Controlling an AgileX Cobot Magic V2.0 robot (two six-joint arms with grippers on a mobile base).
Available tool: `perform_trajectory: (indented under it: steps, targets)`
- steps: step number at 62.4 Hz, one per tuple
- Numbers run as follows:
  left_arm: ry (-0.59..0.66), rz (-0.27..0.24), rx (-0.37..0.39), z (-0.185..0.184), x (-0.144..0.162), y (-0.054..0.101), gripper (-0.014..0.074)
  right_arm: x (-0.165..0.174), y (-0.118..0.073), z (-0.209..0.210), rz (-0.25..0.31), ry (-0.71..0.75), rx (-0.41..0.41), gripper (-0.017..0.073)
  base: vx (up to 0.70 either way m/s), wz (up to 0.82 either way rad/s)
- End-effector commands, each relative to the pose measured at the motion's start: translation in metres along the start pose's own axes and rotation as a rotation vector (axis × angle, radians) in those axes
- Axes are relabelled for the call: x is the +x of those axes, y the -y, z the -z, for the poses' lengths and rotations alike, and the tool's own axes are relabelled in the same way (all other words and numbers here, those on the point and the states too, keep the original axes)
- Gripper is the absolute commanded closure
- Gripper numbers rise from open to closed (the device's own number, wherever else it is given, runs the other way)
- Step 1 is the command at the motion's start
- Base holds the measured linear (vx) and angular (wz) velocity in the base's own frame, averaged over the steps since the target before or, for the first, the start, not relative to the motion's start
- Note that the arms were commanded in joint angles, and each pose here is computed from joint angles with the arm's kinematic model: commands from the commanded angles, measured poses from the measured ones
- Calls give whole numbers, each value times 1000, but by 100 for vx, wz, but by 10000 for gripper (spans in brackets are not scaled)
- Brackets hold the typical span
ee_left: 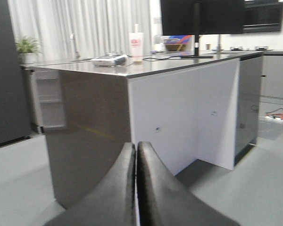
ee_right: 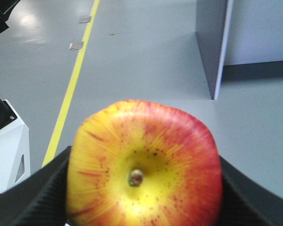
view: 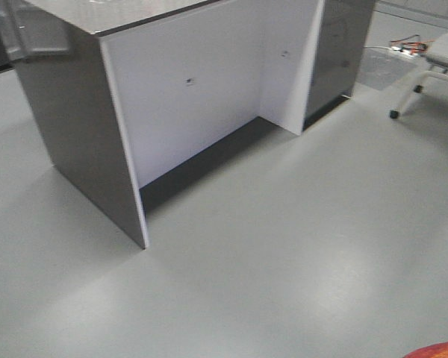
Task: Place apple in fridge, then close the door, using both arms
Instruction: 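Drive the base away from the counter toward the open fridge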
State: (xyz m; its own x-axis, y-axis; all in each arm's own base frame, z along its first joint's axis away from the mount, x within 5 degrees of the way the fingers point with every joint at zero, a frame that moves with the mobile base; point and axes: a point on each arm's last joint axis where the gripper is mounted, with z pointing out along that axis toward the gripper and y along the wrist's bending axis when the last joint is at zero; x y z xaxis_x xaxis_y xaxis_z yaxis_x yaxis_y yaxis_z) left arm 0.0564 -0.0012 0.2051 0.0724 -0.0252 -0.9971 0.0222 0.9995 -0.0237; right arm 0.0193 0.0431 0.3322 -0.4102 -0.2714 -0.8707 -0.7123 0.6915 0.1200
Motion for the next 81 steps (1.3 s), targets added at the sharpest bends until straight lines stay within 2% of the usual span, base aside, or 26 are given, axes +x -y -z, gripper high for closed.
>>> perform_trajectory:
  steps: [1,57,81]
  targets:
    - [67,6,-4,1,0,-1,600,-13,-1,4,-5,88,-2,165,-4,41]
    - [67,6,-4,1,0,-1,600,-13,-1,4,-5,88,-2,165,-3,48]
    - [67,6,-4,1,0,-1,600,-13,-1,4,-5,88,-1,165,6,30]
